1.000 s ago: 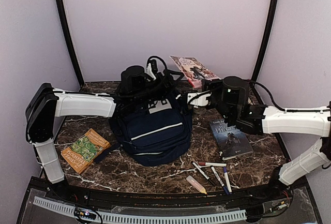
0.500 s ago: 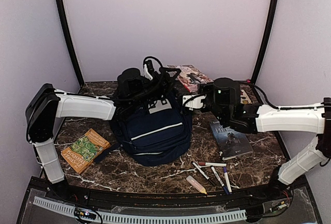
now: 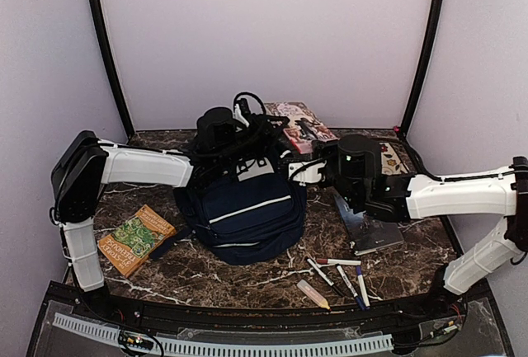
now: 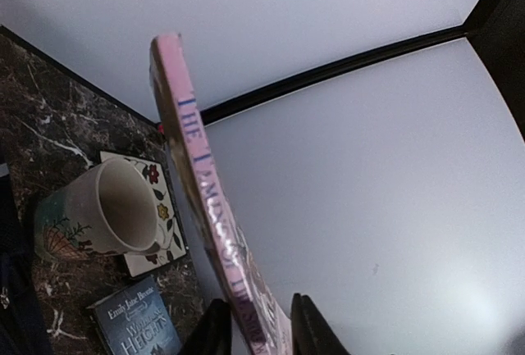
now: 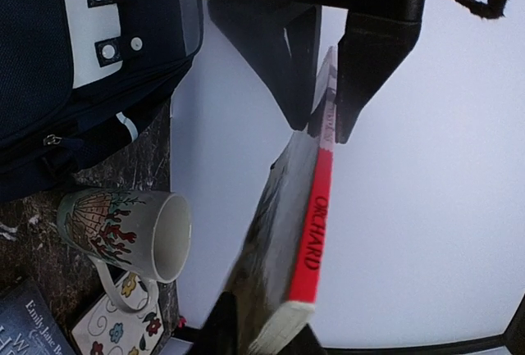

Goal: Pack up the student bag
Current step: Pass from the right arm to the left, then pass from the left arm to the right

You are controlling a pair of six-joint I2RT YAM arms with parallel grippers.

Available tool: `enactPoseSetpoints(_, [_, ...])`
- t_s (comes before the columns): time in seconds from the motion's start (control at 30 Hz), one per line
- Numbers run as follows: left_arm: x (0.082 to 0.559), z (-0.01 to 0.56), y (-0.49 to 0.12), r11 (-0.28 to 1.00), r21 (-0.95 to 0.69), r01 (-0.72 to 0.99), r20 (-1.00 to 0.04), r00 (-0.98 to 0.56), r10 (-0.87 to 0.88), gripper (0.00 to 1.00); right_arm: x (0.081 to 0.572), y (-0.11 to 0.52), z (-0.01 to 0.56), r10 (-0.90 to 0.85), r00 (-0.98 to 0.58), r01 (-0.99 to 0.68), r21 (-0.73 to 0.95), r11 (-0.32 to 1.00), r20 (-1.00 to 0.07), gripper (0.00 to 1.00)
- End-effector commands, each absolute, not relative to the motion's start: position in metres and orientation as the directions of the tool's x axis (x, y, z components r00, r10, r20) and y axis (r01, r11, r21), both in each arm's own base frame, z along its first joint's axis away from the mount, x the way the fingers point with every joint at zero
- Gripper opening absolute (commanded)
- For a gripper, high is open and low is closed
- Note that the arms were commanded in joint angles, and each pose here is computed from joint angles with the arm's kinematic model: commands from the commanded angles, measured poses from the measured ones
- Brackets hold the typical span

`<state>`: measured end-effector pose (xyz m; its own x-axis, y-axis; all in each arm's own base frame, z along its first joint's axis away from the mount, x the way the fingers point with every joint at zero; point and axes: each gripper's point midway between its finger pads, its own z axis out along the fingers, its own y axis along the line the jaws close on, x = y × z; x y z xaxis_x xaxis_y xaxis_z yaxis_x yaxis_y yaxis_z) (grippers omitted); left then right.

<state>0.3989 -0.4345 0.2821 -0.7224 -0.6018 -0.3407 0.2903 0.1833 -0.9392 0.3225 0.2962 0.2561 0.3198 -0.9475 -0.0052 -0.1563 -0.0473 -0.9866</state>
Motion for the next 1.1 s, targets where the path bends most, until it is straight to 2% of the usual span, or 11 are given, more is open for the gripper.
enactPoseSetpoints(0.0, [0.399,0.312,-0.426,0.146,-0.930,0.339,-0.352,-0.698,-0.624,0.16,0.317,0.300,0.261,-0.944,0.324,-0.176,-0.984,0.005,-0.063,0.44])
enactPoseSetpoints(0.07, [0.402,0.311,-0.419,0.166,-0.928,0.333,-0.359,-0.688,-0.630,0.10,0.316,0.299,0.255,-0.945,0.316,-0.229,-0.973,0.017,-0.090,0.75])
enactPoseSetpoints(0.13, [0.405,0.311,-0.410,0.193,-0.924,0.331,-0.375,-0.676,-0.634,0.04,0.313,0.298,0.244,-0.943,0.311,-0.302,-0.953,0.018,-0.117,0.88])
enactPoseSetpoints(0.2, [0.408,0.309,-0.398,0.229,-0.918,0.323,-0.392,-0.667,-0.634,0.00,0.309,0.294,0.230,-0.942,0.296,-0.393,-0.919,0.032,-0.159,0.95])
enactPoseSetpoints(0.33, [0.407,0.299,-0.369,0.321,-0.881,0.347,-0.473,-0.663,-0.581,0.00,0.311,0.279,0.221,-0.907,0.203,-0.587,-0.787,0.189,-0.369,0.99])
enactPoseSetpoints(0.43, [0.398,0.289,-0.350,0.400,-0.826,0.398,-0.560,-0.667,-0.492,0.00,0.314,0.266,0.227,-0.808,0.062,-0.774,-0.539,0.332,-0.586,1.00])
enactPoseSetpoints(0.5, [0.386,0.284,-0.345,0.442,-0.769,0.461,-0.629,-0.668,-0.398,0.00,0.311,0.261,0.232,-0.741,-0.016,-0.858,-0.371,0.354,-0.671,1.00])
enactPoseSetpoints(0.7, [0.349,0.285,-0.343,0.387,-0.690,0.612,-0.720,-0.635,-0.279,0.00,0.311,0.252,0.242,-0.542,-0.248,-0.927,0.033,0.375,-0.803,0.96])
enactPoseSetpoints(0.77, [0.338,0.295,-0.343,0.313,-0.706,0.635,-0.708,-0.639,-0.301,0.00,0.311,0.255,0.249,-0.440,-0.365,-0.909,0.212,0.358,-0.820,0.97])
enactPoseSetpoints(0.87, [0.315,0.312,-0.349,0.155,-0.718,0.679,-0.690,-0.663,-0.291,0.00,0.301,0.265,0.259,-0.309,-0.497,-0.866,0.438,0.242,-0.811,0.97])
enactPoseSetpoints(1.07, [0.295,0.325,-0.354,0.016,-0.702,0.712,-0.690,-0.675,-0.263,0.00,0.289,0.277,0.263,-0.220,-0.559,-0.829,0.549,0.111,-0.800,1.00])
